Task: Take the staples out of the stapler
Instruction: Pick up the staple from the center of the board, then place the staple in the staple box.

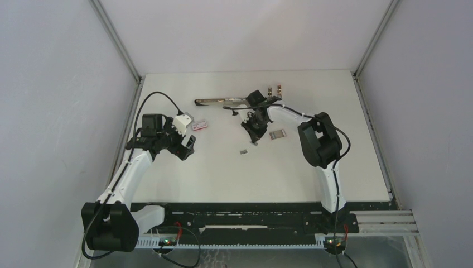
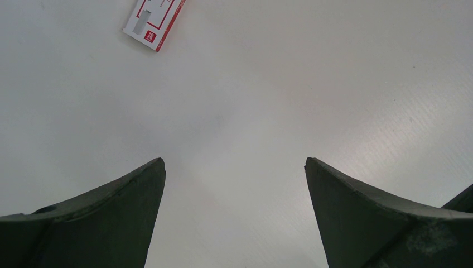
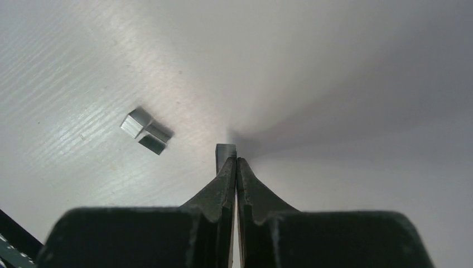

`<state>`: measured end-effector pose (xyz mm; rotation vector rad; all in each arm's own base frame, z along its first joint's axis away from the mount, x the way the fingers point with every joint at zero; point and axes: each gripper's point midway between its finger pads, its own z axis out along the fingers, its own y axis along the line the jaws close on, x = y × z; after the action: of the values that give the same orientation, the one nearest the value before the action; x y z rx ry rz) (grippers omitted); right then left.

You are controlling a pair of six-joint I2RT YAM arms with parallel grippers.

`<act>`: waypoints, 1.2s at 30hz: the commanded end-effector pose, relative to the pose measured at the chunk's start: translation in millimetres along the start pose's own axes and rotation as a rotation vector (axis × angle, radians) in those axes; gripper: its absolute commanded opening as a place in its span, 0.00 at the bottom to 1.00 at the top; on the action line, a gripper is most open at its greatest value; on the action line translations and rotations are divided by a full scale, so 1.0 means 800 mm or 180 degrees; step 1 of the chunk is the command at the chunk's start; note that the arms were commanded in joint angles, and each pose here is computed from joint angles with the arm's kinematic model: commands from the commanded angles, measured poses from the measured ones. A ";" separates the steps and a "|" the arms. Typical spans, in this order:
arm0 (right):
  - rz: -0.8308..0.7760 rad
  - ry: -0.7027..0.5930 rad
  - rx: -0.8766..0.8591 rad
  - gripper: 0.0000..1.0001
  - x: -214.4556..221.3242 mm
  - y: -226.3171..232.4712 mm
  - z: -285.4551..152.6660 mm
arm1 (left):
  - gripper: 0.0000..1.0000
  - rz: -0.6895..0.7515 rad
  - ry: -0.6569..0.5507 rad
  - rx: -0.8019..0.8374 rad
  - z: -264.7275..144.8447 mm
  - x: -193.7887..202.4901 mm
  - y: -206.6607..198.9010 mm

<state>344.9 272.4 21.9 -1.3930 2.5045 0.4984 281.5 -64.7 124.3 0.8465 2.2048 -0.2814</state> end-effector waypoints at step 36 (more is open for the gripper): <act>0.1710 -0.0677 0.1128 0.00 0.058 -0.134 -0.091 | 1.00 0.0032 -0.0054 -0.0003 -0.002 -0.005 0.003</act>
<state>402.2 152.7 38.4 -0.5438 2.6508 0.2342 281.5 -64.6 122.7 0.8467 2.2107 -0.2836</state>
